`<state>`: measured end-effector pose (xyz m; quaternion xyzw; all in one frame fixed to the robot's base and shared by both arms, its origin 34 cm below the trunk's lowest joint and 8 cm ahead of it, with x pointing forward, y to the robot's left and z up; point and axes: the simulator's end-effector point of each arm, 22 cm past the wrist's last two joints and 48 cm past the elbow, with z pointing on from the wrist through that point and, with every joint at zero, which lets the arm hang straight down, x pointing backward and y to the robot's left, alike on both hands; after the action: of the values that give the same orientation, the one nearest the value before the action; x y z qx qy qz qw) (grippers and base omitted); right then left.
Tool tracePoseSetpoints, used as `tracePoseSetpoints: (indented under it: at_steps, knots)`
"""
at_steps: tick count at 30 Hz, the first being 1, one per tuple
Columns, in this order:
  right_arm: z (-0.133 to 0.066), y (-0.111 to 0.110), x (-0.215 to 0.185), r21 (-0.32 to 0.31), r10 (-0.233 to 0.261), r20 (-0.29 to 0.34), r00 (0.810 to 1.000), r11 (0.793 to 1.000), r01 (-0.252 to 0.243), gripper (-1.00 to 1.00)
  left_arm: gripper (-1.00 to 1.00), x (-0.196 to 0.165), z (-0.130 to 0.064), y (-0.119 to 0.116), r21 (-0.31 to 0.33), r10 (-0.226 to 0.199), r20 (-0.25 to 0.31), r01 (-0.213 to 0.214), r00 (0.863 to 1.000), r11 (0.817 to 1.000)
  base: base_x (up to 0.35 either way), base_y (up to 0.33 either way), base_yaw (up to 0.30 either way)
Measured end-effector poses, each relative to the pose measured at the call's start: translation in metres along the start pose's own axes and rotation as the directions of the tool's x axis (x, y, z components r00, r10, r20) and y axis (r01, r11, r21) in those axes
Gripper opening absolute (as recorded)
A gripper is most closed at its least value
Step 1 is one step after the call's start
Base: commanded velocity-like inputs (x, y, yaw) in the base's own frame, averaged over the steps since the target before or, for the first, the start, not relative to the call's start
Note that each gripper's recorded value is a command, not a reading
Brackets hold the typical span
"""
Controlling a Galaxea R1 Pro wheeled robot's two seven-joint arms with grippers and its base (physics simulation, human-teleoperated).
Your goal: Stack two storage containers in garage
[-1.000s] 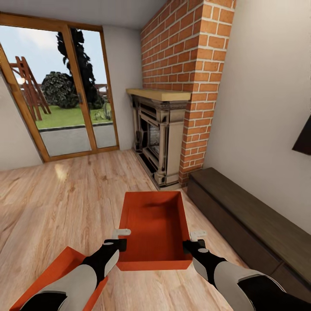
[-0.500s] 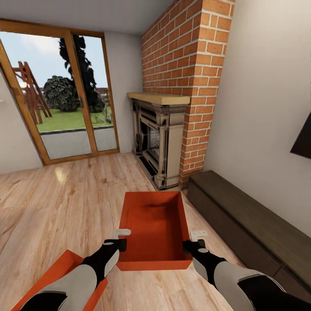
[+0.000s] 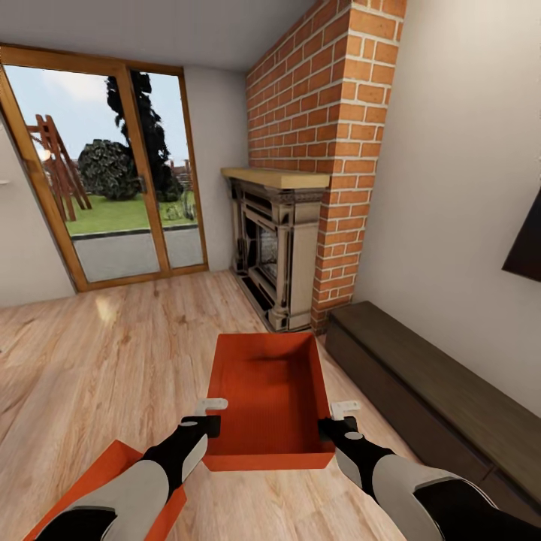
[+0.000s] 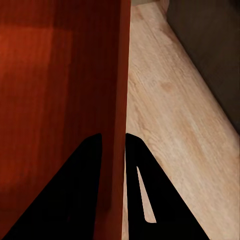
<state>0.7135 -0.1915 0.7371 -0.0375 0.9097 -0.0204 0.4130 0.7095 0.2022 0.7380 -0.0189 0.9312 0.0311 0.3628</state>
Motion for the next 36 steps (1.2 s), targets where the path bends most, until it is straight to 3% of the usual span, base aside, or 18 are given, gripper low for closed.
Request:
tracePoseSetpoints:
  at_steps: [36]
  knots:
    - [-0.015, -0.003, -0.03, 0.005, 0.0, 0.056, 0.998, 1.0, -0.001, -1.0, -1.0, -0.028, -0.018, 0.001, 0.001, -0.004, 0.056, 0.004, 0.998, 1.0, 0.0, 0.0, 0.0]
